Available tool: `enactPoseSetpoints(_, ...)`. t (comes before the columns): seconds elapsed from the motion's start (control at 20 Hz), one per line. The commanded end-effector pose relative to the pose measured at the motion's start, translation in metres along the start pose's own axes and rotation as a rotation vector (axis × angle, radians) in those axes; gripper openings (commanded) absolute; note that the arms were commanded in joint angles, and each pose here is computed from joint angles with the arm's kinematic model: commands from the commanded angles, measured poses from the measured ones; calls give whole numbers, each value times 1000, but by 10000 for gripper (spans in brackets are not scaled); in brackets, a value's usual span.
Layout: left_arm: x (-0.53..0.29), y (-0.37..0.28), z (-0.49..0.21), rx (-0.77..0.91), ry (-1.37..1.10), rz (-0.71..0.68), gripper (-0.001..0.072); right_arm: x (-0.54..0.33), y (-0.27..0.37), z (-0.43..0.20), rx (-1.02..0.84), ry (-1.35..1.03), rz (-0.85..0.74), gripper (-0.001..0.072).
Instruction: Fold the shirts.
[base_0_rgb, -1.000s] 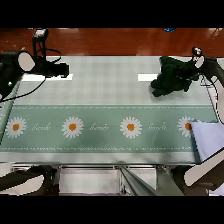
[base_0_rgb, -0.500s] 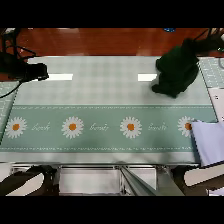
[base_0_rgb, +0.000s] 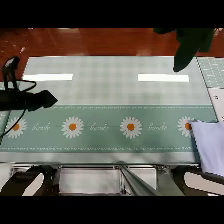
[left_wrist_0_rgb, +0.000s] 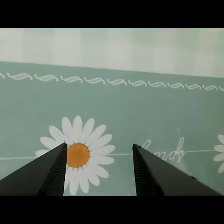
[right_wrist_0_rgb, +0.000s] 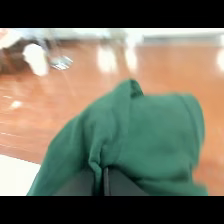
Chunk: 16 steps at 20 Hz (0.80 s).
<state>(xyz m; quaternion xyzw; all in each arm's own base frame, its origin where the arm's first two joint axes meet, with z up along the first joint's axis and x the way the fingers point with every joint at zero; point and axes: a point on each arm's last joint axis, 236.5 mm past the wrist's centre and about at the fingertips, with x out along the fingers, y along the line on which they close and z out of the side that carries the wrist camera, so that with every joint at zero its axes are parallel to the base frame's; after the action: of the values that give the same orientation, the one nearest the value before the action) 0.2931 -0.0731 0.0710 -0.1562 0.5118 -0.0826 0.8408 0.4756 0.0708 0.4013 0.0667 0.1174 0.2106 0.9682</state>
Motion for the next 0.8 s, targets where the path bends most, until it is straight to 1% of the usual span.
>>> enactPoseSetpoints(0.0, -3, -9, -14, -23, -35, -54, 505, -26, 81, 12, -122, -19, 134, 27)
enactPoseSetpoints(0.1, -8, -11, -10, -16, -64, -60, 505, -25, 124, -7, -156, 43, 230, 27)
enactPoseSetpoints(0.15, -11, -10, -5, 43, -93, -53, 506, -22, 139, -22, -168, 92, 265, 27)
enactPoseSetpoints(0.2, -14, -1, 2, 81, -119, -17, 506, -18, 150, -40, -157, 151, 288, 27)
enactPoseSetpoints(0.3, -19, 17, 13, 45, -154, 29, 506, -7, 176, -89, -139, 288, 363, 27)
enactPoseSetpoints(0.45, -20, 20, 14, 0, -157, 11, 506, 14, 209, -180, -84, 493, 445, 27)
enactPoseSetpoints(0.6, -12, 11, 5, -12, -129, -26, 506, 36, 222, -266, 6, 613, 434, 27)
enactPoseSetpoints(0.75, 5, 1, -16, -35, -67, -79, 506, 50, 217, -344, 147, 735, 396, 27)
